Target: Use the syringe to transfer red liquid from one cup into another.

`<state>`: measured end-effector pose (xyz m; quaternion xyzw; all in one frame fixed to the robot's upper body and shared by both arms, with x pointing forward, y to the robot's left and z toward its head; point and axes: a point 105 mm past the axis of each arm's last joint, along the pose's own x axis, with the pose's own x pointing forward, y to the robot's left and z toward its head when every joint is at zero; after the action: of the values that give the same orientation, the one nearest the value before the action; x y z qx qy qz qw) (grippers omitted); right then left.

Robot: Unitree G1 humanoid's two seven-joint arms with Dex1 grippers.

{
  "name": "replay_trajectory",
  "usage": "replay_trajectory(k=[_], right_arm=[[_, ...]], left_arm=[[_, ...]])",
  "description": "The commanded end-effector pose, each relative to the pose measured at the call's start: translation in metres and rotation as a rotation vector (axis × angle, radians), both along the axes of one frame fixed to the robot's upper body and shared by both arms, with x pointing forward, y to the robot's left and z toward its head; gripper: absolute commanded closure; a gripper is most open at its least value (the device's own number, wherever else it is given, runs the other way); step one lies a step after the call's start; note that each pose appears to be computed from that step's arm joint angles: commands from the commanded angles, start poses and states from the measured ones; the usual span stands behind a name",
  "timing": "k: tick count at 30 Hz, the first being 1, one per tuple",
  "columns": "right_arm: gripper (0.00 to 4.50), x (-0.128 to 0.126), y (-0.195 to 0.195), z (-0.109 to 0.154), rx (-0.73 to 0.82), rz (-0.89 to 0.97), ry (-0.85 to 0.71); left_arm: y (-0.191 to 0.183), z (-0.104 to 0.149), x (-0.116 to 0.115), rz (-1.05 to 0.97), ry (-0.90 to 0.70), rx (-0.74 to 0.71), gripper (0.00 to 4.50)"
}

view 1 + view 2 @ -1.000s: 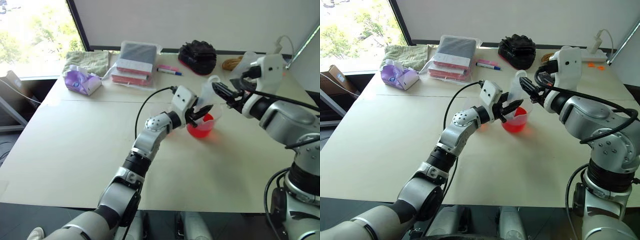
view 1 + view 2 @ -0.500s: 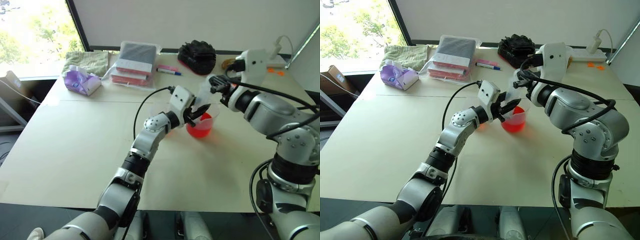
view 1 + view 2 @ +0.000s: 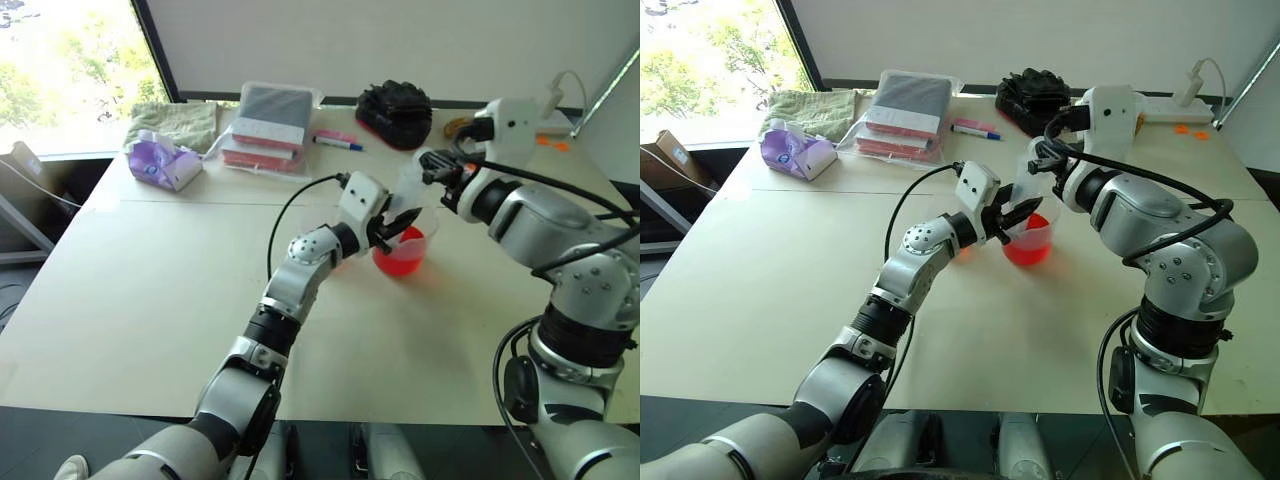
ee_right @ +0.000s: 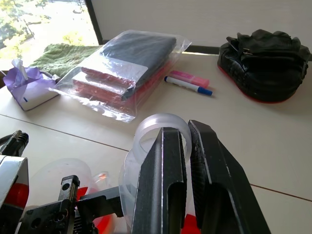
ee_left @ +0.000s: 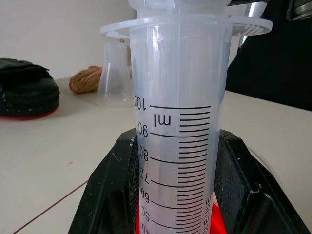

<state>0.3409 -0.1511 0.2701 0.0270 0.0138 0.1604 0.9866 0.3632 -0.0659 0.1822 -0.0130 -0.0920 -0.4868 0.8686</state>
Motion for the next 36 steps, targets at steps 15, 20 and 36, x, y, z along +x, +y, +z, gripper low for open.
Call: replay_trajectory(k=[15,20,36], right_arm=[[4.47,-0.019,-0.011,0.072,0.097,0.033,-0.263],[4.47,-0.018,-0.014,0.076,0.105,0.029,-0.271],[4.47,-0.017,-0.019,0.079,0.125,0.009,-0.272]], left_arm=[[-0.021,-0.013,-0.019,-0.128,0.001,0.023,2.95],[-0.023,-0.023,-0.018,-0.136,0.037,0.035,2.95],[-0.024,-0.037,-0.014,-0.118,0.062,0.05,2.95]])
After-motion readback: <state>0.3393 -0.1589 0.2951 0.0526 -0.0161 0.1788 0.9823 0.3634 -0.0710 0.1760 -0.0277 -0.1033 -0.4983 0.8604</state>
